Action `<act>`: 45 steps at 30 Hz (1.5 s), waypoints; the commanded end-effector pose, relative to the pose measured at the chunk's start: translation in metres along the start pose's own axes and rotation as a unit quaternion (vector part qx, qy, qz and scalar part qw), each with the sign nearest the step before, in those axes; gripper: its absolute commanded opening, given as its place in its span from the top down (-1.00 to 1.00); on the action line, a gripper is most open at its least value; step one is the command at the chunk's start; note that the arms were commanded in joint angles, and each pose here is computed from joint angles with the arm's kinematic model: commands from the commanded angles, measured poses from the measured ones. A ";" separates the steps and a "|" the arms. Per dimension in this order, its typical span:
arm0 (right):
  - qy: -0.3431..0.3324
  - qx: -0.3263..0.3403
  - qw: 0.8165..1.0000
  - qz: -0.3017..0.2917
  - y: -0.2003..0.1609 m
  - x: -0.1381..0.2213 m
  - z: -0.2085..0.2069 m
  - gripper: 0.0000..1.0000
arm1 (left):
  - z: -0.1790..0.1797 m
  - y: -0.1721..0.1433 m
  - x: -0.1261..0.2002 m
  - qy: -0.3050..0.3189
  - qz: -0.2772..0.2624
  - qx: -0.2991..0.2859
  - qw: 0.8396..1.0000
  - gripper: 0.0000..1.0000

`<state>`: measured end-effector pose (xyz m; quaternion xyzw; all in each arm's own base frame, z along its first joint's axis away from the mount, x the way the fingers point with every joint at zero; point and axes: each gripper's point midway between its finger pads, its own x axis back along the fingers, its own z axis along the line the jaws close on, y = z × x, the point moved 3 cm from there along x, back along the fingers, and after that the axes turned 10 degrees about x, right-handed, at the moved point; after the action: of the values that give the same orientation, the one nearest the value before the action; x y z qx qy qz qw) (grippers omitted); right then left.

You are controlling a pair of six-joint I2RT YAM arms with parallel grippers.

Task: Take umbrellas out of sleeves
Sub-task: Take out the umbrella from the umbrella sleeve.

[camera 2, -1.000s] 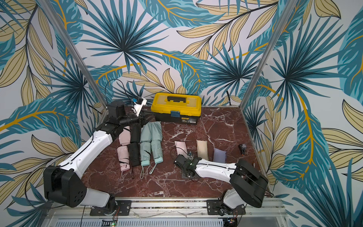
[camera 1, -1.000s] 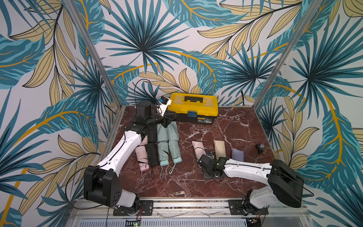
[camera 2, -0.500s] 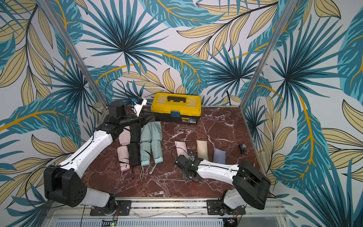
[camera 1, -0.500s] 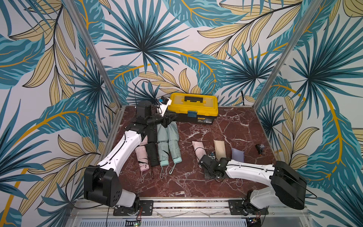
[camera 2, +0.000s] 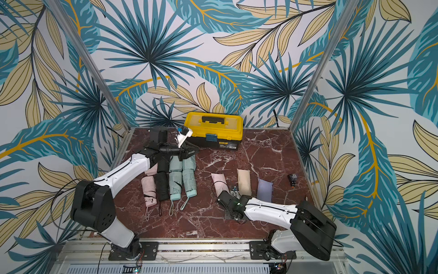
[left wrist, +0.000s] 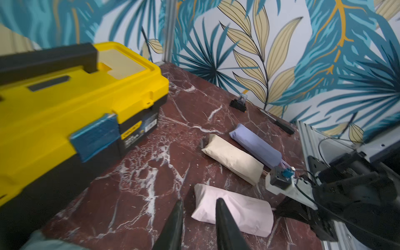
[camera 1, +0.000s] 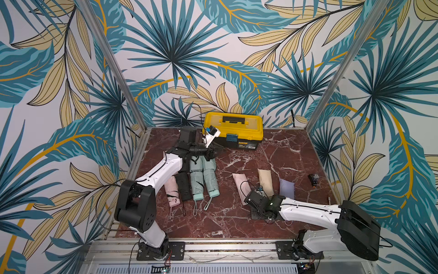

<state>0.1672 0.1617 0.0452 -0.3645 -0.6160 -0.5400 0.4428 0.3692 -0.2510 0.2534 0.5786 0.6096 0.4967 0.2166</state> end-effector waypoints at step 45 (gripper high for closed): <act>0.059 -0.015 0.998 -0.010 -0.039 -0.013 -0.015 1.00 | 0.039 -0.146 -0.121 0.101 0.447 -0.296 0.838 0.26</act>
<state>0.1594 0.1608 0.0433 -0.2878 -0.5829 -0.6135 0.4484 0.3505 -0.3222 0.0637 0.6539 0.1263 0.7433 0.0628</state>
